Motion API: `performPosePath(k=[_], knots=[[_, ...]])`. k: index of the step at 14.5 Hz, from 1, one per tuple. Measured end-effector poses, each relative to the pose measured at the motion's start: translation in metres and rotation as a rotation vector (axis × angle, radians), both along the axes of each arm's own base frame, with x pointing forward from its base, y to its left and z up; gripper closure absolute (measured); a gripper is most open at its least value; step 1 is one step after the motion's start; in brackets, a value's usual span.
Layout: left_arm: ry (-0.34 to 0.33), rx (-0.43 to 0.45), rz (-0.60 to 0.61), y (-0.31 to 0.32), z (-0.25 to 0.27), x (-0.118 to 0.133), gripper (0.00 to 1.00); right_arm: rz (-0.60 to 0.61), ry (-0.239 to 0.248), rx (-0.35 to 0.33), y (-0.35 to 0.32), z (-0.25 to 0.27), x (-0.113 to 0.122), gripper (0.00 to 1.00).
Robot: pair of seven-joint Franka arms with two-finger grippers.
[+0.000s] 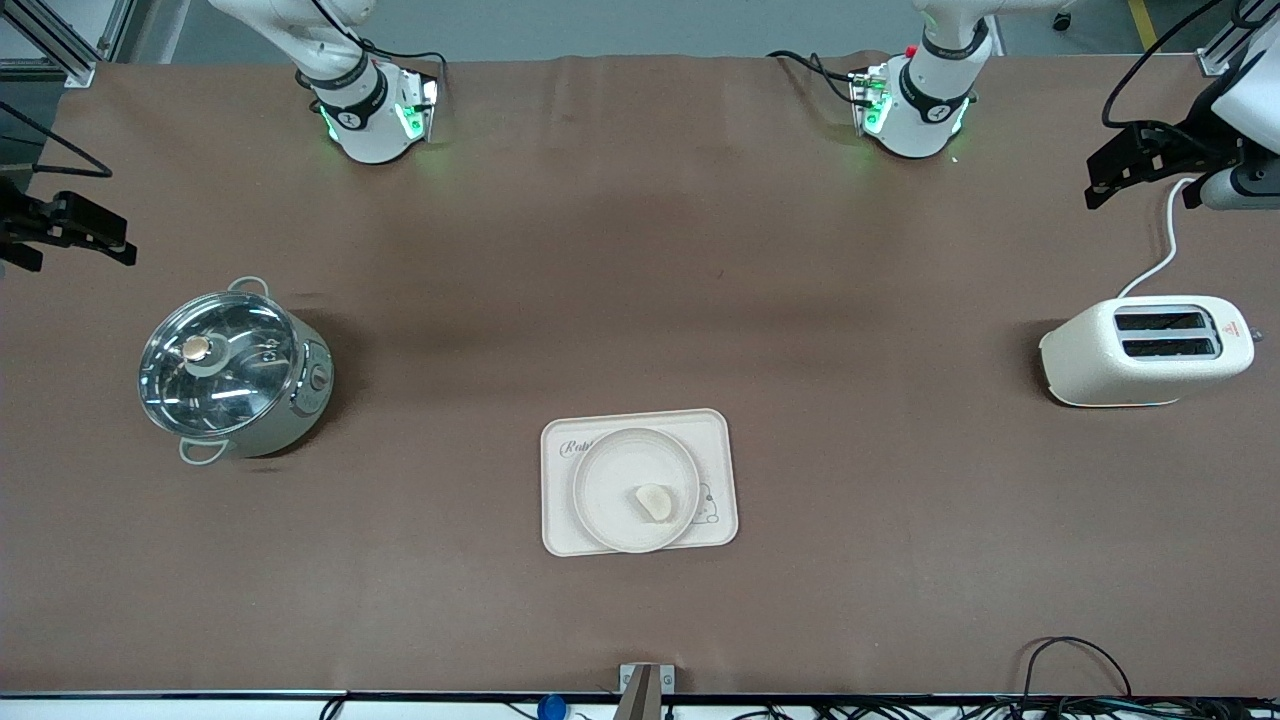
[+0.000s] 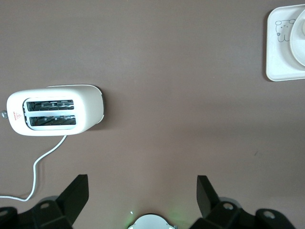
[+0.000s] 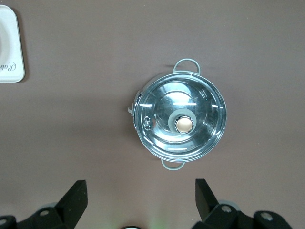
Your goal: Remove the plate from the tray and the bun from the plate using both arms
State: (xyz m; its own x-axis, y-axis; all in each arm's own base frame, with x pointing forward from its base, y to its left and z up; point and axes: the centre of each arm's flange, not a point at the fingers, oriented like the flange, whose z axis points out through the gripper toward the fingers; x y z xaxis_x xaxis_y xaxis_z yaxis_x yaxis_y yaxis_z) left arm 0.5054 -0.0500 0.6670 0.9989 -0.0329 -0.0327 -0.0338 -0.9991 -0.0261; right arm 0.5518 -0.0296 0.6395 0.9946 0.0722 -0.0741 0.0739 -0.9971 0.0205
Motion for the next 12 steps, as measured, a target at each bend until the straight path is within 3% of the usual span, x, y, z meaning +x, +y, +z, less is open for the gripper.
performPosePath(k=[9,12], knots=[[-0.009,-0.003,0.005,0.003,0.004,0.005,0.00,0.003,0.003,0.000,0.002,-0.002,0.000,0.00],[-0.001,-0.004,0.005,0.003,-0.001,0.010,0.00,0.022,-0.001,0.053,0.016,-0.008,0.003,0.00]])
